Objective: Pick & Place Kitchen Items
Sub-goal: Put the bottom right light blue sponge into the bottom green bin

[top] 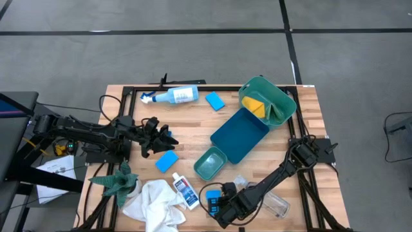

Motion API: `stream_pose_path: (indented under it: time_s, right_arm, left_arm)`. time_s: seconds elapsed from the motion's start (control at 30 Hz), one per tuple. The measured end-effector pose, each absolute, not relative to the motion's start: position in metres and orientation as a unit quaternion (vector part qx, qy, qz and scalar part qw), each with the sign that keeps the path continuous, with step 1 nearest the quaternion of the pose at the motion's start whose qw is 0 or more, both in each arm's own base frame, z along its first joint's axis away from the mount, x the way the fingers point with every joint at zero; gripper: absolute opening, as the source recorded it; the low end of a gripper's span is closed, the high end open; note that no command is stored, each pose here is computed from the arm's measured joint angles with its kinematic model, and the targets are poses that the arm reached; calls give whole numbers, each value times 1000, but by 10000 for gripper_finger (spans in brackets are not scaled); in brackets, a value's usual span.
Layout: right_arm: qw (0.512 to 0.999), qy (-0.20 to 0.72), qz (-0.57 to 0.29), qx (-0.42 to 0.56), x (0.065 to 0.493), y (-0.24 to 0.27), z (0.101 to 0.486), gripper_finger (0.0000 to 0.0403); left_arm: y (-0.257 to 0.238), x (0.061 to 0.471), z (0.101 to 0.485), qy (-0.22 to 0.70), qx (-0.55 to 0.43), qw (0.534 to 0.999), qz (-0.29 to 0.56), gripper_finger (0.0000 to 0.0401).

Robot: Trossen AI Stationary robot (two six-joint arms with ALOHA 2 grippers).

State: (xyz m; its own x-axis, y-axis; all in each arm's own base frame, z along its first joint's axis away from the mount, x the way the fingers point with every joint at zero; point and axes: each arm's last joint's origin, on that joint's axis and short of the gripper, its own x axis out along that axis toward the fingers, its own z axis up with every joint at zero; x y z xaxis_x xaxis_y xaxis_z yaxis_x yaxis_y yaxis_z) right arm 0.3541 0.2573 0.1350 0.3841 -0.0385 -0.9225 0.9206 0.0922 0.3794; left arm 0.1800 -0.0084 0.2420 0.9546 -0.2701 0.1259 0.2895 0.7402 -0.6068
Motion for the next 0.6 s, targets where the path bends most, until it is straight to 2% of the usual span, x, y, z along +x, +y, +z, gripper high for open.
stream_pose_path:
  time_s: [0.07,0.27,0.6]
  right_arm:
    - [625,398,-381,553,354,259,135,8]
    - [624,388,-371,568,348,274,140,3]
    - [660,331,-340,583,347,300,173,1]
  left_arm:
    - [-8,180,242,-15,-328,933,-150,163]
    - [-8,180,242,-15,-328,933,-150,163]
    - [-9,180,242,-15,-328,933,-150,163]
